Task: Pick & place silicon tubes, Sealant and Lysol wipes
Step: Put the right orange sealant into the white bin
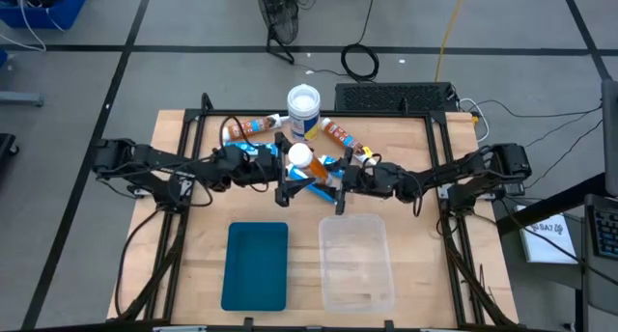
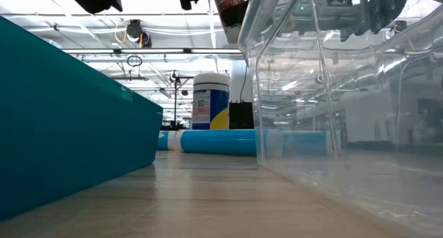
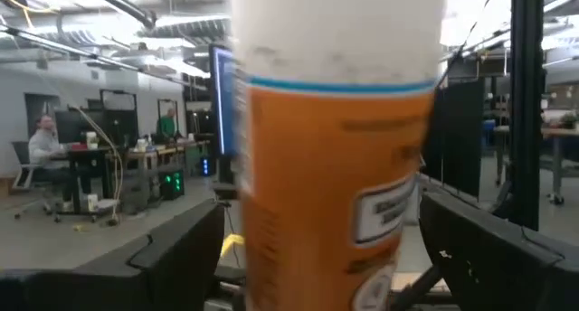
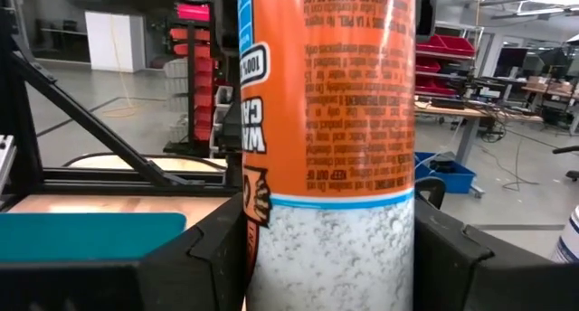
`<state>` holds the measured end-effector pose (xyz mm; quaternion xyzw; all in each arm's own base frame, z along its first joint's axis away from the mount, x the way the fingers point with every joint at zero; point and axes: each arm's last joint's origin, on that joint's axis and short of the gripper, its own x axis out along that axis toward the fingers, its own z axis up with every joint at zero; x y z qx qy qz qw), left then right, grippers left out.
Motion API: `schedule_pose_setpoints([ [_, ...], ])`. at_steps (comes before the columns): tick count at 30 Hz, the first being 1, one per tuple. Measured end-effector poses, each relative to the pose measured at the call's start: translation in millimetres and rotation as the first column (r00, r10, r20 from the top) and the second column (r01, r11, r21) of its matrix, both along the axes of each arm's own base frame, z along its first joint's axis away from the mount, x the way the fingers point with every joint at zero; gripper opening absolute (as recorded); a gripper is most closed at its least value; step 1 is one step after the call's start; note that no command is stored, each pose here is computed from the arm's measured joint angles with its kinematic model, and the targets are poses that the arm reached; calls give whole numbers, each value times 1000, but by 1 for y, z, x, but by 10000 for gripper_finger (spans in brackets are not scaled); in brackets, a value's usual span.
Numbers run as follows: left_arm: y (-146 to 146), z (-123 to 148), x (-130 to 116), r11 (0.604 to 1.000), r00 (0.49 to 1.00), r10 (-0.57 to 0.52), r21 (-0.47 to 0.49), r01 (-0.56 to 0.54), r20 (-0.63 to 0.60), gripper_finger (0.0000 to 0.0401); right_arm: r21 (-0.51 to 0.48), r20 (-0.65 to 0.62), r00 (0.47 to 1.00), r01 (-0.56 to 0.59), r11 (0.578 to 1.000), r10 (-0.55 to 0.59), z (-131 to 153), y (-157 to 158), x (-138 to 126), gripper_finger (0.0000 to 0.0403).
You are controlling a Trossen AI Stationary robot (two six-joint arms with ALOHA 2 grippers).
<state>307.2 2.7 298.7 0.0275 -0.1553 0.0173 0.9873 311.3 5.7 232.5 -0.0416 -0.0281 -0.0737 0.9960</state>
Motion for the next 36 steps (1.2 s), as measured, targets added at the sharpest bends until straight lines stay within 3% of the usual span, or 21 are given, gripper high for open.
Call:
schedule_pose_setpoints([
  [10, 0, 7, 7, 998, 1000, 18, 57, -19, 17, 352, 0, -17, 1000, 1, 1000, -1, -2, 0, 0, 208],
  [13, 0, 6, 7, 997, 1000, 23, 68, -24, 12, 311, 0, -21, 1000, 1, 1000, -1, -2, 0, 0, 208],
  [17, 0, 6, 8, 997, 1000, 29, 67, -29, 4, 216, 12, -26, 1000, -1, 1000, 1, -3, 0, 0, 209],
  [21, 0, 8, 4, 996, 999, 34, 81, -31, -36, 204, 14, -47, 999, 0, 1000, 1, -5, 0, 0, 222],
  [25, -1, 18, -13, 997, 991, 49, 61, -41, -127, 204, 27, -52, 999, -1, 1000, 2, -5, 0, 0, 240],
  [32, -17, 42, -61, 988, 960, 154, 21, -153, -233, 204, 23, -58, 998, 1, 1000, 0, -5, 0, 0, 241],
  [34, -23, 48, -77, 991, 959, 111, -44, -127, -259, 204, 21, -59, 998, 1, 1000, 0, -5, 0, 0, 238],
  [36, -28, 49, -91, 980, 954, 38, -177, -95, -299, 204, 20, -63, 998, 1, 1000, 0, -6, 0, 0, 235],
])
